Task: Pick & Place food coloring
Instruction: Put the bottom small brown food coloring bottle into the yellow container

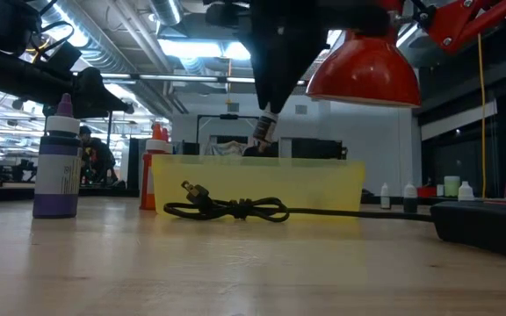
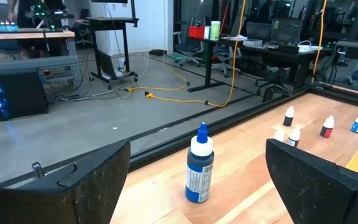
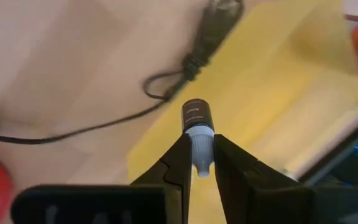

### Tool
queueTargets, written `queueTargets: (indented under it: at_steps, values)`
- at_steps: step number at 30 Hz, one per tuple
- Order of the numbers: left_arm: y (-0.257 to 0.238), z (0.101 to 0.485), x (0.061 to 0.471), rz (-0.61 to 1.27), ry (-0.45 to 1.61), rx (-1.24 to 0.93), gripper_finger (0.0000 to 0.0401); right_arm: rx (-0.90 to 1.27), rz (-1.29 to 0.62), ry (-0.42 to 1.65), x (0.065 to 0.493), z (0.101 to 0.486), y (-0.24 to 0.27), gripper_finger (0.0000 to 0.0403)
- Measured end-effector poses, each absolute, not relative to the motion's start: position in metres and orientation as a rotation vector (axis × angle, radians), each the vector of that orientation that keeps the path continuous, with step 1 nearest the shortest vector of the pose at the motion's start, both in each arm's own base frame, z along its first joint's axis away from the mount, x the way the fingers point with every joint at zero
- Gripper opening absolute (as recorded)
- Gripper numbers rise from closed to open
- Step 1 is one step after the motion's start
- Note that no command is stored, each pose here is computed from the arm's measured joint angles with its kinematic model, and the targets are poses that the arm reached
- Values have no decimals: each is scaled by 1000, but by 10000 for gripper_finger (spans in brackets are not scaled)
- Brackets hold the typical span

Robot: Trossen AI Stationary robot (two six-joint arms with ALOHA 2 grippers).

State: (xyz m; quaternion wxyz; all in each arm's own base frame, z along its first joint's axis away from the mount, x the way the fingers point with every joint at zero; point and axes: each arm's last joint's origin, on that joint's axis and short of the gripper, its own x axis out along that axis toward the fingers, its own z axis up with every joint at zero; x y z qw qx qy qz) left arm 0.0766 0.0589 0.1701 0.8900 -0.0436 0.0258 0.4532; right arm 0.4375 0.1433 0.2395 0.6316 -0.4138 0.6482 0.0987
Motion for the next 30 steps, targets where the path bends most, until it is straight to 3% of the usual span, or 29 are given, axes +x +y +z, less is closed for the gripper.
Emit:
queueTargets:
  at_steps: [11, 30]
  values:
    - [59, 170, 77, 941, 54, -91, 363, -982, 172, 1504, 444, 241, 120, 62]
    - [59, 170, 77, 942, 54, -91, 363, -768, -33, 1451, 465, 241, 64, 62]
